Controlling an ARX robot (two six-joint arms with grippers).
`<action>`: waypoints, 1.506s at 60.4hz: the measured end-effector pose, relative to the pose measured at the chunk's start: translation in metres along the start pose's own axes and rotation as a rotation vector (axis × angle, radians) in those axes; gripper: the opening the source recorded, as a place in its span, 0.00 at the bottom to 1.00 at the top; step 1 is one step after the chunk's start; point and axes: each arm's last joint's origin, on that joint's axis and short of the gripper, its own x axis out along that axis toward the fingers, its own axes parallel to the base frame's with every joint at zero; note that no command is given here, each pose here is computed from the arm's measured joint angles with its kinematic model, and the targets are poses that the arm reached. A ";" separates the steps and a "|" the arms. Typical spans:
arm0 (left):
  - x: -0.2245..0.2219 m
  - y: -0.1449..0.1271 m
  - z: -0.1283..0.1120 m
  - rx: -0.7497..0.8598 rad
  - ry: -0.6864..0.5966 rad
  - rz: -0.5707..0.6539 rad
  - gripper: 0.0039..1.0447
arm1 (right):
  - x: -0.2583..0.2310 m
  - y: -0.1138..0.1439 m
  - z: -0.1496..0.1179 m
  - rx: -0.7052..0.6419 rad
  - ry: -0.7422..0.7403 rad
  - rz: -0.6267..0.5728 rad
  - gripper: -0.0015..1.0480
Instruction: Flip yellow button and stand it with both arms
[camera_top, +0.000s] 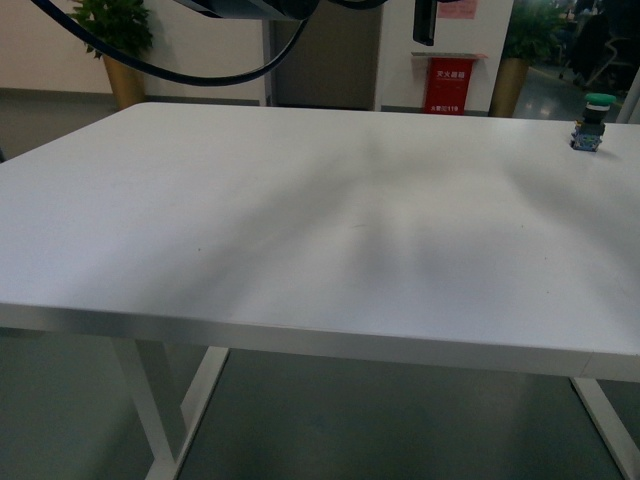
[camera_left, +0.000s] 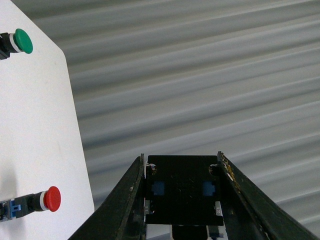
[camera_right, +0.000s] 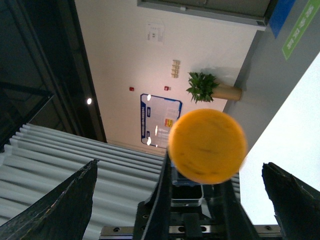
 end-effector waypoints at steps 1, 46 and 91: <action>0.000 0.001 0.000 -0.002 0.001 0.003 0.34 | 0.002 0.001 -0.001 -0.005 0.003 0.002 0.93; 0.009 0.002 0.003 0.024 0.020 0.011 0.34 | 0.031 -0.009 -0.010 -0.182 0.050 -0.054 0.93; 0.011 0.009 0.001 0.007 0.028 0.028 0.34 | 0.030 -0.020 0.005 -0.180 -0.035 -0.108 0.33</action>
